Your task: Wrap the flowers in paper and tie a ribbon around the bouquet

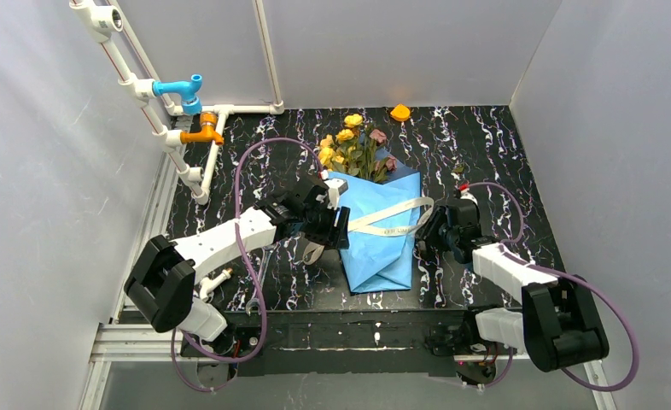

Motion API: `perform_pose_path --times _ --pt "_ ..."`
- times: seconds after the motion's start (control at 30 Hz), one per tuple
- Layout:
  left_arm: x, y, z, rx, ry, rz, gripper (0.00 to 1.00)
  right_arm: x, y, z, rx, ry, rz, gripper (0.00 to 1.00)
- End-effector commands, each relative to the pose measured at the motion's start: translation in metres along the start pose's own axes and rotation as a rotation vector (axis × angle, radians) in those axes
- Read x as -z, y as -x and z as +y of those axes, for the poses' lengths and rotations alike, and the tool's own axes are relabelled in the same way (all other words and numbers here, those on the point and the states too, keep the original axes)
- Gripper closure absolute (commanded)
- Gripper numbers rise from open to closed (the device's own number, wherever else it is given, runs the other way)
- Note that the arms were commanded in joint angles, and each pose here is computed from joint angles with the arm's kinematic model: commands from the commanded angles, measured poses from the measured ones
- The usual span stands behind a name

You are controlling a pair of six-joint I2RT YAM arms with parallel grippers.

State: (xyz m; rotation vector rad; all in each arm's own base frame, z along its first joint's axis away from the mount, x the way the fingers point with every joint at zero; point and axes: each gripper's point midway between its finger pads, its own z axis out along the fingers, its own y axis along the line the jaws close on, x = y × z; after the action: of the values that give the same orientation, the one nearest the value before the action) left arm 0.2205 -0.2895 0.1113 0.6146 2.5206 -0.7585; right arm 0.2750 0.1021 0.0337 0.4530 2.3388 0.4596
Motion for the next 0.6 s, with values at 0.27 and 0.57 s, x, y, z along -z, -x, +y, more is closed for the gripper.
perform_pose_path --times 0.27,0.57 --pt "0.018 0.001 0.0 0.005 0.01 -0.085 0.46 -0.009 0.024 0.029 -0.007 0.117 -0.023 0.43" --pt "0.018 -0.007 0.004 0.006 0.019 -0.088 0.47 0.008 0.041 0.041 -0.022 0.161 -0.09 0.37"
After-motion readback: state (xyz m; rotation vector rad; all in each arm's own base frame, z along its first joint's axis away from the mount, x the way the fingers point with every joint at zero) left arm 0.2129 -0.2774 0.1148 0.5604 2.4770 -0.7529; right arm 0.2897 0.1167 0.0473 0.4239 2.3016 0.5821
